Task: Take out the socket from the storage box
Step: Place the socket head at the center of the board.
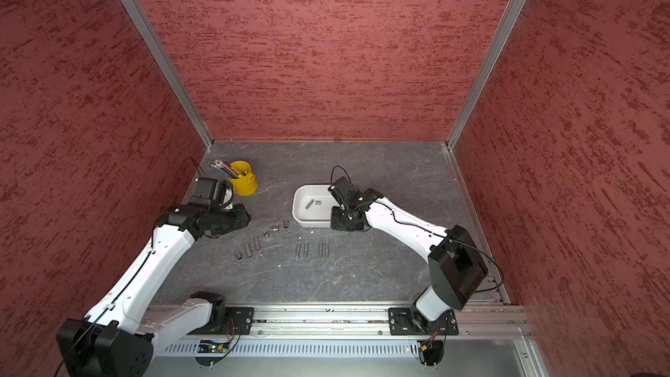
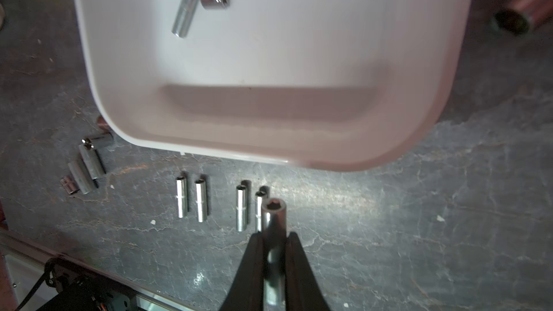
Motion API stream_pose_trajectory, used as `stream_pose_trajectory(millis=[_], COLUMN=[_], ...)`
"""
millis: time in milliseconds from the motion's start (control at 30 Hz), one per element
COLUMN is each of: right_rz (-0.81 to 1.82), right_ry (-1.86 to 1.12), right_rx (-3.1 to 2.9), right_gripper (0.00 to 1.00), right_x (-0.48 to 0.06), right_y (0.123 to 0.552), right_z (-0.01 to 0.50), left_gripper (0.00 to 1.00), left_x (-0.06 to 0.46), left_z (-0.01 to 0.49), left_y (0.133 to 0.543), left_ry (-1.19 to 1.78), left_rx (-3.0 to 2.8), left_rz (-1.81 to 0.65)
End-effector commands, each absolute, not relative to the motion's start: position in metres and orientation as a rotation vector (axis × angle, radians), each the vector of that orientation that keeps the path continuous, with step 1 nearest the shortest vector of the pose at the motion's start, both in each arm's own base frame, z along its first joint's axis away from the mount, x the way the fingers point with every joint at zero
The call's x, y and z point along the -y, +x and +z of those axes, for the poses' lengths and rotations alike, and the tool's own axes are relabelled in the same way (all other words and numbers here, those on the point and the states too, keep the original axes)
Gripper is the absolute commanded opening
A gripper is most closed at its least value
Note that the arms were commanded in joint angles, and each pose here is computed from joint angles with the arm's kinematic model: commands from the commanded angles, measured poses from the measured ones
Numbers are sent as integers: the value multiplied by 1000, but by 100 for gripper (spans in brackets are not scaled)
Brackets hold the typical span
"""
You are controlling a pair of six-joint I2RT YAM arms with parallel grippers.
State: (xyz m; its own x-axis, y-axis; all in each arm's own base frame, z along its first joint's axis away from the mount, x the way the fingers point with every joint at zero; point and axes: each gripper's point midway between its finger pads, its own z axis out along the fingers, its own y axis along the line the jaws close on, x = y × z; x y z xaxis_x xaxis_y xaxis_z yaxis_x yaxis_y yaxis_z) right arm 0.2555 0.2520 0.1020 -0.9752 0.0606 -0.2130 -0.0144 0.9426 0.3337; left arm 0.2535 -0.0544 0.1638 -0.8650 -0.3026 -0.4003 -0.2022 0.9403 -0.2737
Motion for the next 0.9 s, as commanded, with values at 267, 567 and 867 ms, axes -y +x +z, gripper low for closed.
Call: stream_pose_trajectory(millis=[267, 567, 867], right_rz=[550, 525, 498], right_ry=[76, 87, 96], right_rx=[-2897, -2930, -2943], right_gripper=[9, 10, 22], right_x=[-277, -278, -273], right_y=[236, 234, 229], right_z=[46, 25, 18], left_gripper=[42, 42, 42], left_x=[55, 55, 55], left_z=[162, 160, 159], left_y=[255, 255, 255], left_ry=[-353, -352, -356], left_rx=[-2643, -2652, -2657], left_rz=[-322, -316, -315])
